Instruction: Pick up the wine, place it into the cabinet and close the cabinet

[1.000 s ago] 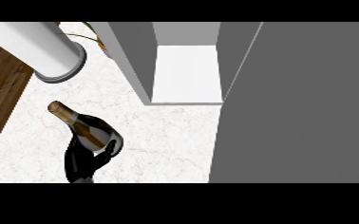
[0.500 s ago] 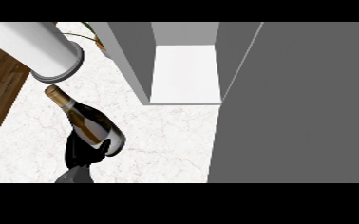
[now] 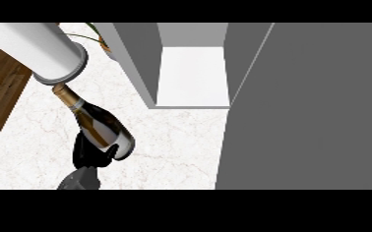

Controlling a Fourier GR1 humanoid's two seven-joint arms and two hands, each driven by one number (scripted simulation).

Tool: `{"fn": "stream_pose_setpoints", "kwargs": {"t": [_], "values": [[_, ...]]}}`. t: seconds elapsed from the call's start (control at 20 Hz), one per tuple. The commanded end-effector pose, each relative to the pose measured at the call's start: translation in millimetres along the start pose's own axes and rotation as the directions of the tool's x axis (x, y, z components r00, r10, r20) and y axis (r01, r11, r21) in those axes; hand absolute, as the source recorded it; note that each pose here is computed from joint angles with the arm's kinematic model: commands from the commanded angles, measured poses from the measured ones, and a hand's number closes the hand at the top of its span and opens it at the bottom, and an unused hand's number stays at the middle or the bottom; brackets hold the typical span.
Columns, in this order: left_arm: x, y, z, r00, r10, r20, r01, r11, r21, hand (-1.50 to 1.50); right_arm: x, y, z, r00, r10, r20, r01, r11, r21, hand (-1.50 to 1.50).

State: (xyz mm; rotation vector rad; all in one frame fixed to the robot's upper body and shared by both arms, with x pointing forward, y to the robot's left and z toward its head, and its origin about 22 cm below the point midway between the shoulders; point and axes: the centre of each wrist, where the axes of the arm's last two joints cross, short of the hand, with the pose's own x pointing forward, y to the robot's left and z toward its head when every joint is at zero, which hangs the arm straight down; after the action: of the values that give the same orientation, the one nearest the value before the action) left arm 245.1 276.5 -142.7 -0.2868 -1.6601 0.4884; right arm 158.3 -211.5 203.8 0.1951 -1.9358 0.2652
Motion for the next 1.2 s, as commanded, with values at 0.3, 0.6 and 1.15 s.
{"fn": "stream_pose_setpoints", "kwargs": {"t": [0.3, 0.6, 1.15], "values": [[20, -55, -2, 1.000, -0.006, -0.007, 0.005, 0.988, -0.153, 1.50, 6, 3, 3, 0.999, -0.041, 0.029, 0.041, 0.999, 0.005, -1.50], [15, -122, 26, 0.998, 0.024, -0.050, -0.033, 0.979, -0.201, 1.50, -5, -1, 8, 0.998, -0.054, 0.021, 0.053, 0.998, 0.027, -1.50], [13, -171, 22, 0.994, 0.014, -0.107, -0.027, 0.993, -0.118, 1.50, 5, -6, -6, 0.999, -0.050, -0.001, 0.050, 0.998, 0.025, -1.50]]}}
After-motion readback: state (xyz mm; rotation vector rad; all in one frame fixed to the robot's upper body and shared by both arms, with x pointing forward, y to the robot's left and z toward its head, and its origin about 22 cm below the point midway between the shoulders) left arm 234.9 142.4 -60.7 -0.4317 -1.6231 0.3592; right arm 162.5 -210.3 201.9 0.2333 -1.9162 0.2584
